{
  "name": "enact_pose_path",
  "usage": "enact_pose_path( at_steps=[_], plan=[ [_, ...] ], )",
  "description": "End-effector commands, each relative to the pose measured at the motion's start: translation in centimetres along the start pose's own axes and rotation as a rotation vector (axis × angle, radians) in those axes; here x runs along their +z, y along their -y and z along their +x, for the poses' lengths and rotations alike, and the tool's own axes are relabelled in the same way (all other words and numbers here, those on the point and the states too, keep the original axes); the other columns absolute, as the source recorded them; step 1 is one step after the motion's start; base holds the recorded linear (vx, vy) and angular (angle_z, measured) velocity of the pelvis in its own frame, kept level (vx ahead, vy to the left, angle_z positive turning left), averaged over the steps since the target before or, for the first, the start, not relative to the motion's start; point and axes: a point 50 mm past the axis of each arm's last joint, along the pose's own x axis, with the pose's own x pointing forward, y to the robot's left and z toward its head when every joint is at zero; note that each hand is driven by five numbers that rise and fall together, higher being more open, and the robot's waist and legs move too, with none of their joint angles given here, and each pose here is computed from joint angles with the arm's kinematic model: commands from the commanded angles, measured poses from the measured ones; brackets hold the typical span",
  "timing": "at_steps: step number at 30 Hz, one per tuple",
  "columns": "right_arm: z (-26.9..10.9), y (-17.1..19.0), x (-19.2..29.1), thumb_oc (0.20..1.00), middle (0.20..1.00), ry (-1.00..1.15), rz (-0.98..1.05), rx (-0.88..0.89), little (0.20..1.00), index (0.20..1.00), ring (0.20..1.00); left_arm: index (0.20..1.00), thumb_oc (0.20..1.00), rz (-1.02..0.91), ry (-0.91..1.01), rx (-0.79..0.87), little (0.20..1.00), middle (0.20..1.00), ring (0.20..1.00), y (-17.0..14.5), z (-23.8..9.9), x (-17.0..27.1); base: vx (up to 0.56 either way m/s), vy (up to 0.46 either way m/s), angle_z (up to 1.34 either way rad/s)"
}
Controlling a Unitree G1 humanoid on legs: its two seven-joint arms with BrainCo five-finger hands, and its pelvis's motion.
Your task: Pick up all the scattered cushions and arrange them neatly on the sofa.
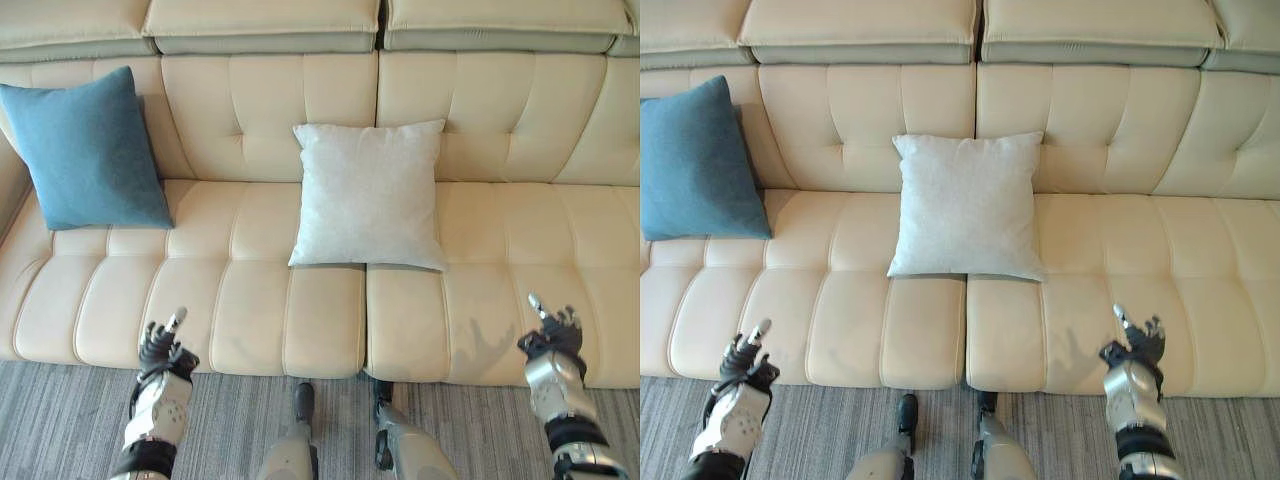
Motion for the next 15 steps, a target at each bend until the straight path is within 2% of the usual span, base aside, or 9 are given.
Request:
enact_pose_path(
  at_steps=[1,4,8,15],
  plan=[
    [0.0,1.0,-0.5,1.000,1.000,-0.020,-0.125,0.038,1.000,1.000,1.000,1.000,1.000,0.246,0.008,-0.018,1.000,1.000,1.000,-1.2,0.5,0.1,-0.07,0.074,-0.15],
    [-0.7,1.8,-3.1,1.000,1.000,-0.102,-0.235,0.042,1.000,1.000,1.000,1.000,1.000,0.428,-0.070,-0.029,1.000,1.000,1.000,-2.1,0.0,-2.3,-0.09,0.104,-0.17],
    [-0.7,1.8,-3.8,1.000,1.000,-0.126,-0.288,0.038,1.000,1.000,1.000,1.000,1.000,0.448,-0.090,-0.050,1.000,1.000,1.000,-1.5,-0.2,-3.3,-0.11,0.108,-0.18],
    [-1.1,1.4,-4.9,1.000,1.000,-0.156,-0.320,0.066,1.000,1.000,1.000,1.000,1.000,0.595,-0.006,-0.201,1.000,1.000,1.000,1.5,-1.0,-2.9,-0.12,0.136,-0.05]
  ],
)
